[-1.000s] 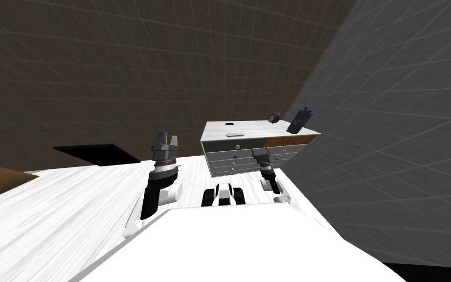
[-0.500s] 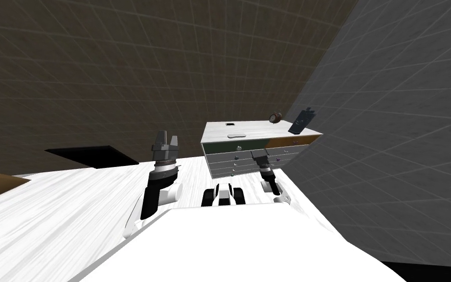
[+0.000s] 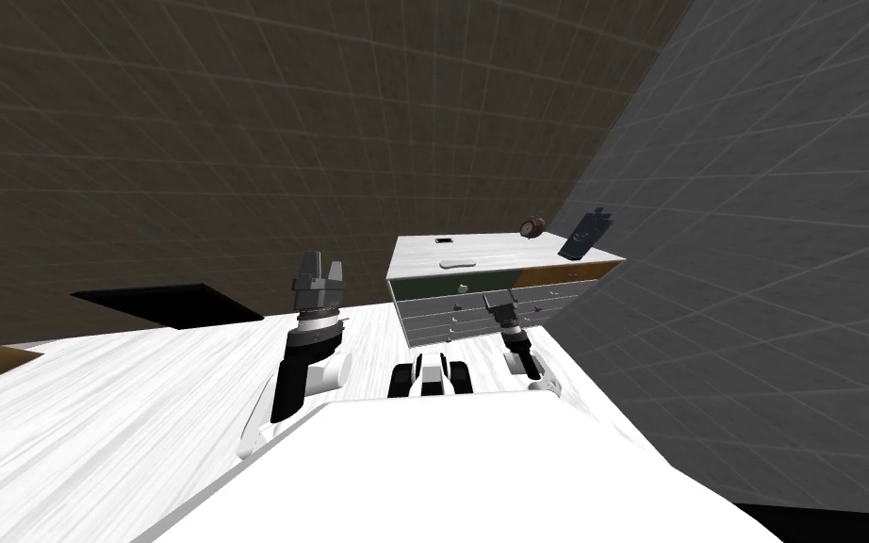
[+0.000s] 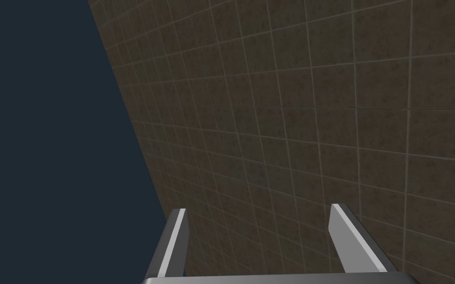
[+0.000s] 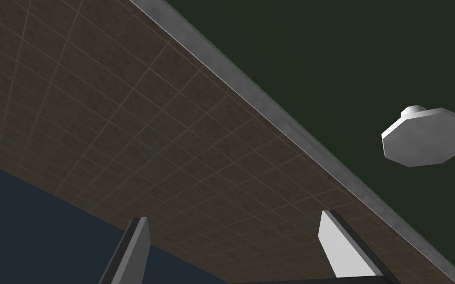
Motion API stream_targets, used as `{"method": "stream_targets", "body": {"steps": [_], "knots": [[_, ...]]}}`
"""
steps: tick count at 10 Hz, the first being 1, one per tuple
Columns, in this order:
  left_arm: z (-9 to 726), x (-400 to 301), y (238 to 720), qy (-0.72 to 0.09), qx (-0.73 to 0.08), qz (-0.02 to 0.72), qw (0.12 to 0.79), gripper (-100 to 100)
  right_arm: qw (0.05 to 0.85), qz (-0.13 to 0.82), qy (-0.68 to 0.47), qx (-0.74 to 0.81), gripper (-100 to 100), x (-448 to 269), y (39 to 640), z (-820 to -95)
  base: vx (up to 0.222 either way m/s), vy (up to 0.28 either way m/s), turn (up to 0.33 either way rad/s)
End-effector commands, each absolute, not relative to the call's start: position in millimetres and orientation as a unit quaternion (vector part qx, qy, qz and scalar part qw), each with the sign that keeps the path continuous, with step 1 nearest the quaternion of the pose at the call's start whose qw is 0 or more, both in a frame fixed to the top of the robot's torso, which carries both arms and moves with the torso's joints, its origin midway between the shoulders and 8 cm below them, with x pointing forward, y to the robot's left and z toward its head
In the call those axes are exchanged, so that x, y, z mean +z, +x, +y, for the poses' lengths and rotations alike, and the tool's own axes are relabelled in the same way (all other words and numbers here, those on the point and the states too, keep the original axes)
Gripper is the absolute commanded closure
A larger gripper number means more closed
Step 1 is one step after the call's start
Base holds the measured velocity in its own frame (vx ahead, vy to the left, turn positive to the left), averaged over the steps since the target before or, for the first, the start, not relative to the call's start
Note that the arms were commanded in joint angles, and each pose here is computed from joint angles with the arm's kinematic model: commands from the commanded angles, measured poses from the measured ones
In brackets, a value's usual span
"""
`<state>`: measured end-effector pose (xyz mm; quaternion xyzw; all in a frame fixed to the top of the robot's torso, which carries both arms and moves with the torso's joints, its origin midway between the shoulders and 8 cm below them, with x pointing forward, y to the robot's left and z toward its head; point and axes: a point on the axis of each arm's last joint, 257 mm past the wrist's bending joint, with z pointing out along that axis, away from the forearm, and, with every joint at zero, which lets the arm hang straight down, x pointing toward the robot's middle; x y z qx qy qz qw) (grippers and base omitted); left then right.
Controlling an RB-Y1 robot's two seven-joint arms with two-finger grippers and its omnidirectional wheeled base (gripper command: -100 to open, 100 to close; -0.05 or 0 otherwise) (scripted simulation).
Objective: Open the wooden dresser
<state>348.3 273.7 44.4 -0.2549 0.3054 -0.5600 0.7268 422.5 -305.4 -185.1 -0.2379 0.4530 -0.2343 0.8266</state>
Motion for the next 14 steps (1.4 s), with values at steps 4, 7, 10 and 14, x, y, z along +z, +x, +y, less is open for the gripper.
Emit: {"method": "stream_targets", "body": {"steps": [4,7,10,14], "knots": [[273.7,44.4,348.3,-0.255,-0.56,0.305,0.727,0,0.796,0.446,-0.285,-0.293,-100,-210.0,417.1,-305.5,0.043,0.022,-0.012],[273.7,44.4,348.3,-0.255,-0.56,0.305,0.727,0,0.775,0.445,-0.313,-0.322,-100,-232.2,410.8,-303.9,0.058,0.022,-0.011],[273.7,44.4,348.3,-0.255,-0.56,0.305,0.727,0,0.759,0.439,-0.333,-0.348,-100,-242.7,407.3,-301.9,0.054,0.023,-0.008],[273.7,44.4,348.3,-0.255,-0.56,0.305,0.727,0,0.738,0.437,-0.353,-0.373,-100,-262.2,400.1,-294.5,0.046,0.009,-0.004]]}}
